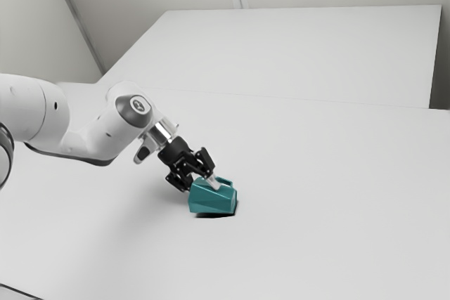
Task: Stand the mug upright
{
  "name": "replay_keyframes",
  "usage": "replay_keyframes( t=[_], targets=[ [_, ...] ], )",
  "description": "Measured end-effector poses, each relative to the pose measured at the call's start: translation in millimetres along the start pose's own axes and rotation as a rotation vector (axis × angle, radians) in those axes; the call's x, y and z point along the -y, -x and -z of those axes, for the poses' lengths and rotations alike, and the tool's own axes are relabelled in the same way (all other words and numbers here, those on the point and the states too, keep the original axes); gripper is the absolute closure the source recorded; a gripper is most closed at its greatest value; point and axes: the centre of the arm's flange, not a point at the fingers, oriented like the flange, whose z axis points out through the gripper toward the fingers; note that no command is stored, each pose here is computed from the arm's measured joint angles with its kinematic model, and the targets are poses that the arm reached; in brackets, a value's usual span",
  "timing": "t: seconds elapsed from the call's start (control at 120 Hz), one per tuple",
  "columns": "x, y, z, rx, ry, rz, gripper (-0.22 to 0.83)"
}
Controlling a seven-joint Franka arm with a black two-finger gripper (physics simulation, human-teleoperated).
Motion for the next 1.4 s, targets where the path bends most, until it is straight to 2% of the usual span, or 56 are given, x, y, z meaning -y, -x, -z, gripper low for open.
replay_keyframes(
  t=[0.158, 0.192, 0.217, 0.225, 0.267, 0.292, 0.333, 0.375, 0.467, 0.583, 0.65, 0.683, 0.8, 1.0, 1.15, 1.4],
  targets=[
    [-7.8, -4.7, -5.1, 0.018, 0.012, 0.014, 0.39],
    [-7.6, -4.8, -3.4, 0.029, 0.014, 0.014, 0.45],
    [-6.6, -4.9, -1.7, 0.038, 0.015, 0.011, 0.59],
    [-6.2, -4.9, -1.1, 0.041, 0.014, 0.011, 0.59],
    [-3.0, -5.5, 2.5, 0.056, 0.012, 0.007, 0.71],
    [-0.5, -6.0, 5.2, 0.065, 0.01, 0.004, 0.72],
    [2.5, -6.6, 9.3, 0.079, 0.011, -0.002, 0.68],
    [5.2, -7.0, 12.5, 0.089, 0.011, -0.007, 0.75],
    [10.5, -7.9, 14.2, 0.099, 0.02, -0.02, 0.74],
    [16.5, -7.8, 15.2, 0.11, 0.023, -0.033, 0.8],
    [20.6, -8.2, 15.5, 0.115, 0.032, -0.043, 0.78],
    [23.1, -8.5, 15.9, 0.119, 0.034, -0.049, 0.82],
    [35.1, -11.4, 19.4, 0.134, 0.048, -0.079, 0.79],
    [52.4, -19.5, 31.9, 0.164, 0.084, -0.134, 0.79],
    [71.4, -30.8, 44.5, 0.187, 0.147, -0.207, 0.79],
    [90.4, -27.5, 54.2, 0.176, 0.378, -0.371, 0.79]
  ],
)
